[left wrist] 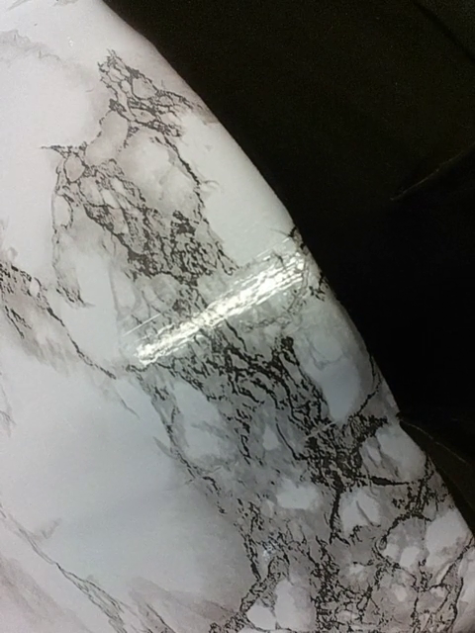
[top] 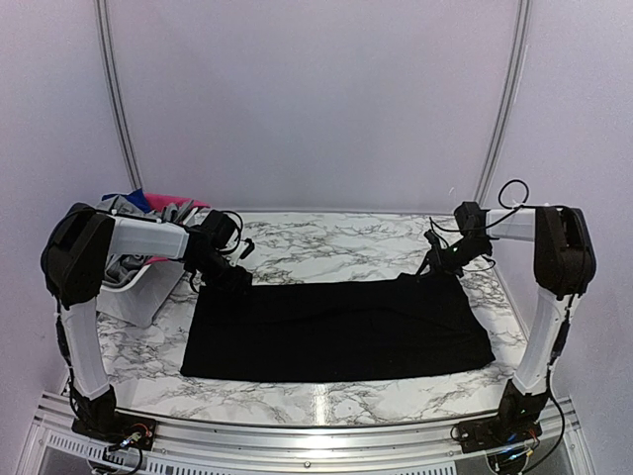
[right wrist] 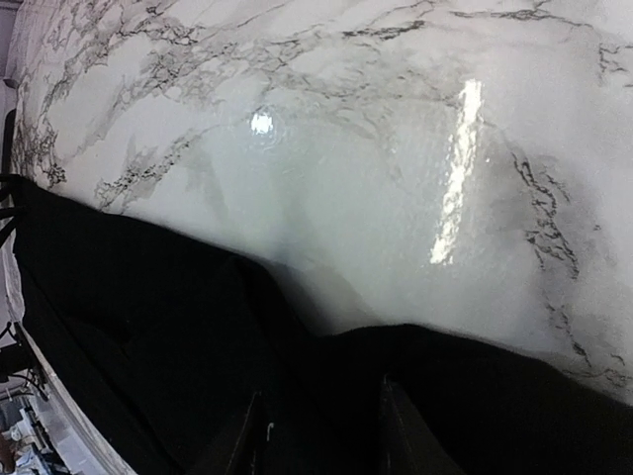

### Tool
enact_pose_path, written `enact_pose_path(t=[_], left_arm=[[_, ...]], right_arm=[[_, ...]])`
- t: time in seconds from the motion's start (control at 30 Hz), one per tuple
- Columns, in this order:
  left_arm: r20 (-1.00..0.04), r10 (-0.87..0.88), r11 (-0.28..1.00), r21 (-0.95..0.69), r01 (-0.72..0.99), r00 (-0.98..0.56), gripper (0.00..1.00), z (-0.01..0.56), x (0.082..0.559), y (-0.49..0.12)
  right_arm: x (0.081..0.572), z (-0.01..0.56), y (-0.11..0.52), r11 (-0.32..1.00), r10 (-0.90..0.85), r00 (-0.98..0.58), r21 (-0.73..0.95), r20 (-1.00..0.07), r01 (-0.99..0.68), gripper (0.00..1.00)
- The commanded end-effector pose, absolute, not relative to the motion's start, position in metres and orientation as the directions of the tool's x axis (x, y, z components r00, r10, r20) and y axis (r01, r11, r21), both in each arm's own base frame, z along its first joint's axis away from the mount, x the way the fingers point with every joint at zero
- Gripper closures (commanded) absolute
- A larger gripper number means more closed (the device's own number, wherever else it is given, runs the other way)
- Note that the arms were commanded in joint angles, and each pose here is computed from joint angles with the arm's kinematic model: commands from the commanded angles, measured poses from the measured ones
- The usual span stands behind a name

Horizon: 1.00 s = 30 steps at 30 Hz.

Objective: Fold and stack the mixed laundry pile
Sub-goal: Smooth out the rectangle-folded T-shirt at the center of the board.

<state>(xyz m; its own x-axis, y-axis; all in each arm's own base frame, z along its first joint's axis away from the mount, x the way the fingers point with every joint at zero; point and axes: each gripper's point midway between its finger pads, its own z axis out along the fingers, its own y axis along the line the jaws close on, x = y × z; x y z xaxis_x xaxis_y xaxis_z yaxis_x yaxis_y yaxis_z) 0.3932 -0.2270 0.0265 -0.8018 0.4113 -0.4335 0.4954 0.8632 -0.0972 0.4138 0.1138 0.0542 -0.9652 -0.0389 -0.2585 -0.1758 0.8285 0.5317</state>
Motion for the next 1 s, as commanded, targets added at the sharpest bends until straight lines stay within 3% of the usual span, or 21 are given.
enact_pose_path(t=[0.0, 0.2, 0.43, 0.7, 0.83, 0.97], left_arm=[[-0.423, 0.42, 0.863, -0.087, 0.498, -0.803, 0.29, 0.033, 0.389, -0.222], [-0.422, 0.423, 0.865, -0.075, 0.496, -0.802, 0.29, 0.034, 0.387, -0.219], [-0.423, 0.433, 0.862, -0.064, 0.503, -0.796, 0.29, 0.035, 0.387, -0.218], [-0.424, 0.435, 0.862, -0.058, 0.503, -0.795, 0.29, 0.036, 0.389, -0.218], [-0.418, 0.439, 0.864, -0.048, 0.502, -0.796, 0.29, 0.036, 0.389, -0.215], [-0.409, 0.443, 0.864, -0.042, 0.501, -0.798, 0.29, 0.034, 0.387, -0.213]], right_arm=[[0.411, 0.08, 0.112, 0.84, -0.048, -0.951, 0.503, -0.305, -0.204, 0.69], [0.405, 0.082, 0.115, 0.827, -0.048, -0.955, 0.525, -0.293, -0.203, 0.78], [0.401, 0.077, 0.118, 0.817, -0.05, -0.96, 0.542, -0.275, -0.197, 0.8], [0.405, 0.061, 0.076, 0.933, 0.009, -0.966, 0.351, -0.257, -0.085, 0.55], [0.411, 0.063, 0.038, 0.943, 0.116, -0.957, 0.332, -0.265, 0.023, 0.54], [0.419, 0.079, 0.023, 0.948, 0.132, -0.942, 0.317, -0.31, 0.029, 0.54]])
